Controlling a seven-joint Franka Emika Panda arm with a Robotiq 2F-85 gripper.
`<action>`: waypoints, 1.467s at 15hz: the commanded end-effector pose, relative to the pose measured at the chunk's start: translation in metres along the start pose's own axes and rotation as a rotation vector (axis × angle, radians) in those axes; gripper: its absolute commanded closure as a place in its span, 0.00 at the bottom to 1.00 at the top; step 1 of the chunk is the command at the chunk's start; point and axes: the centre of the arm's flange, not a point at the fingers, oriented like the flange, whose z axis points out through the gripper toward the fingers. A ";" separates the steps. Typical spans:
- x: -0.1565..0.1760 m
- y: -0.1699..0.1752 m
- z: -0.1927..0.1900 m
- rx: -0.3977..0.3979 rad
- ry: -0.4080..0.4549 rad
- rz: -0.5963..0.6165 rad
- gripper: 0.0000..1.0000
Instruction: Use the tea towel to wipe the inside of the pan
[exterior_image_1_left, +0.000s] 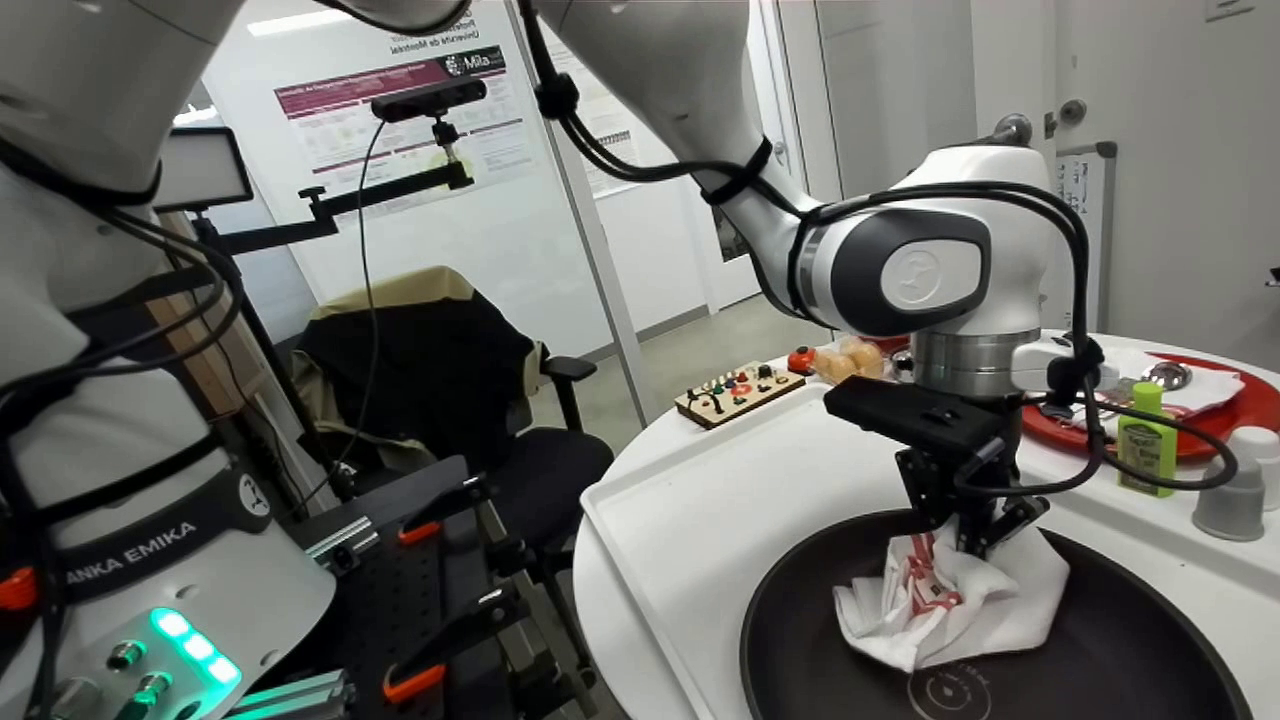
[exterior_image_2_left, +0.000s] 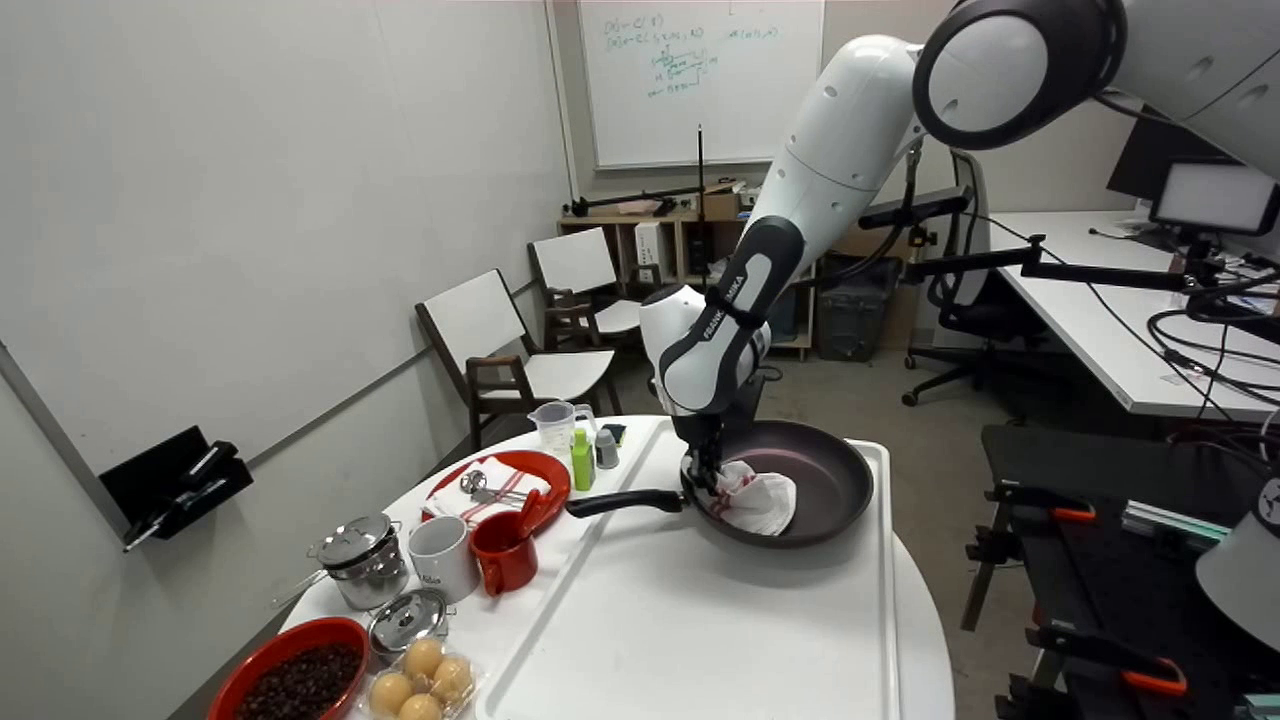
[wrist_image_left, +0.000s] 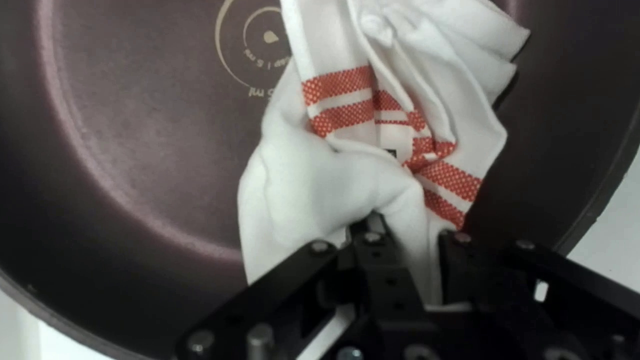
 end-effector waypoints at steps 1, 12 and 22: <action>0.023 0.013 0.004 -0.031 0.019 0.078 0.93; -0.007 0.087 -0.007 -0.247 -0.109 0.480 0.93; -0.033 0.030 0.025 -0.431 -0.520 0.258 0.93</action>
